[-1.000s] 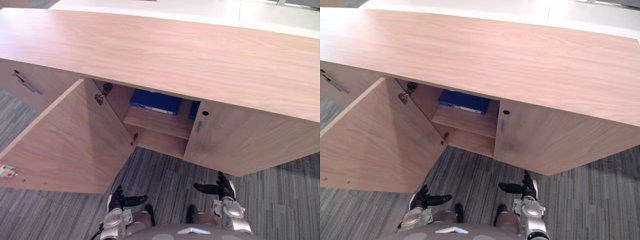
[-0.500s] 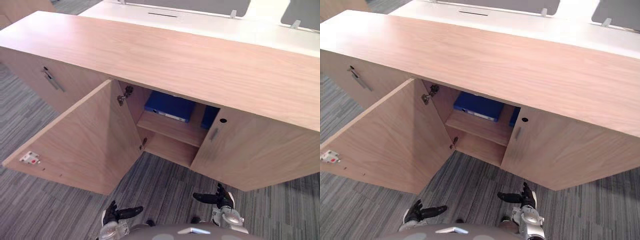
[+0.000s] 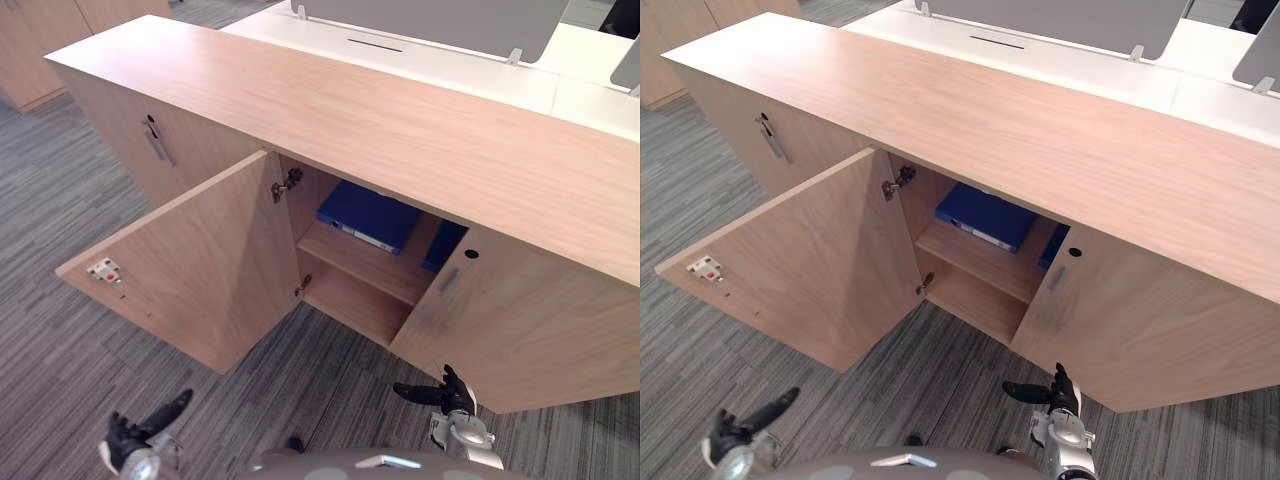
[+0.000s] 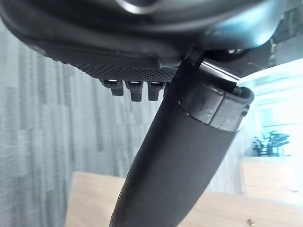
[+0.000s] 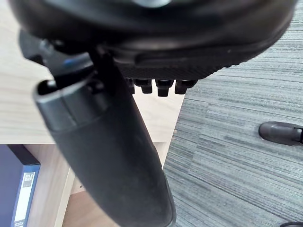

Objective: Walk over to the cabinet, pick up the folder, carry it to the office cabinet, place the folder inside the office cabinet, then close the office cabinet door

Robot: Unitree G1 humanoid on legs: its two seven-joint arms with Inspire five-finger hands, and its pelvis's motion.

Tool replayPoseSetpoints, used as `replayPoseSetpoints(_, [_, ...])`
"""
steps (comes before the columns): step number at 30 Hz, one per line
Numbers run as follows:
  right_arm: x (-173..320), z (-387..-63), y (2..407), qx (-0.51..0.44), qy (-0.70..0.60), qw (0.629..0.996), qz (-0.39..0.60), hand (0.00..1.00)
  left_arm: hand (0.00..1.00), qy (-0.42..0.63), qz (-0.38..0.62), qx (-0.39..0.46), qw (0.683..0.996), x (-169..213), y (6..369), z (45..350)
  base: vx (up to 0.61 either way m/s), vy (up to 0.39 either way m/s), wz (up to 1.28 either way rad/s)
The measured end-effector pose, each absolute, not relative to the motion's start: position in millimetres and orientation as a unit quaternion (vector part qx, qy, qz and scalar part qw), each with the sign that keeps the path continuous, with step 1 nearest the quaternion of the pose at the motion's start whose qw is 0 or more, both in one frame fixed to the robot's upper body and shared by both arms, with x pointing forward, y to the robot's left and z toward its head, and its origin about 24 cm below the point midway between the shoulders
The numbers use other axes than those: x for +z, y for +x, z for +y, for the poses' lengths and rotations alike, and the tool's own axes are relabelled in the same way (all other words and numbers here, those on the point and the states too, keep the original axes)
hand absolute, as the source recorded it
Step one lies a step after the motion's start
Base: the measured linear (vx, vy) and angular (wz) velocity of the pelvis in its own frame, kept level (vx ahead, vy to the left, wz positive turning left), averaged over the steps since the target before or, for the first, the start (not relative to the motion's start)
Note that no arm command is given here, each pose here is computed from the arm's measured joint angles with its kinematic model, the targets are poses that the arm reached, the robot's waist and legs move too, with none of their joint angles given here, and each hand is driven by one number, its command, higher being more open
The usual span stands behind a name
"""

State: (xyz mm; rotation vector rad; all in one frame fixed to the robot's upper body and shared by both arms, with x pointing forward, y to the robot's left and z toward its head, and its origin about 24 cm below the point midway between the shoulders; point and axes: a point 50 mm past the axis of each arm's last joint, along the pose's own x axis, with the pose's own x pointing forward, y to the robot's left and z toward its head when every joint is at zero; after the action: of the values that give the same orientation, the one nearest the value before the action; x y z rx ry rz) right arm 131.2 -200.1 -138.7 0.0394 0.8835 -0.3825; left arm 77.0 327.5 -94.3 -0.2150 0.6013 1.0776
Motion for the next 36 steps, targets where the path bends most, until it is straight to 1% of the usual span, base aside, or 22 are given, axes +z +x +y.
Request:
replayPoseSetpoints(4, [-138.0, -207.8, 128.9, -0.174, -0.004, 0.887, 0.427, 1.0, 1.0, -0.064, 0.225, 0.504, 0.832, -67.5, 94.9, 354.1, 0.03, 0.006, 0.11])
replayPoseSetpoints(8, [-138.7, -211.6, 124.9, -0.176, -0.009, 0.885, 0.431, 1.0, 1.0, -0.04, 0.18, 0.498, 0.847, -43.8, 113.8, 371.5, 0.04, 0.022, 0.11])
replayPoseSetpoints(17, [-141.7, -208.6, 120.0, -0.154, -0.017, 0.883, 0.442, 1.0, 1.0, 0.021, 0.142, 0.469, 0.872, -13.1, 137.0, 390.9, 0.0, 0.006, -0.01])
replayPoseSetpoints(24, [-146.3, -208.2, 108.7, -0.15, -0.014, 0.875, 0.459, 1.0, 1.0, 0.074, 0.141, 0.417, 0.895, -0.4, 154.6, 392.6, -0.02, 0.018, -0.1])
replayPoseSetpoints(29, [-148.4, -208.3, 104.4, -0.15, -0.014, 0.871, 0.467, 1.0, 1.0, 0.085, 0.137, 0.4, 0.902, 2.2, 162.9, 389.9, -0.01, 0.021, -0.09])
replayPoseSetpoints(36, [-150.0, -207.1, 102.1, -0.136, -0.025, 0.869, 0.474, 1.0, 1.0, 0.097, 0.148, 0.354, 0.918, -2.6, 175.6, 376.1, 0.0, 0.01, -0.01])
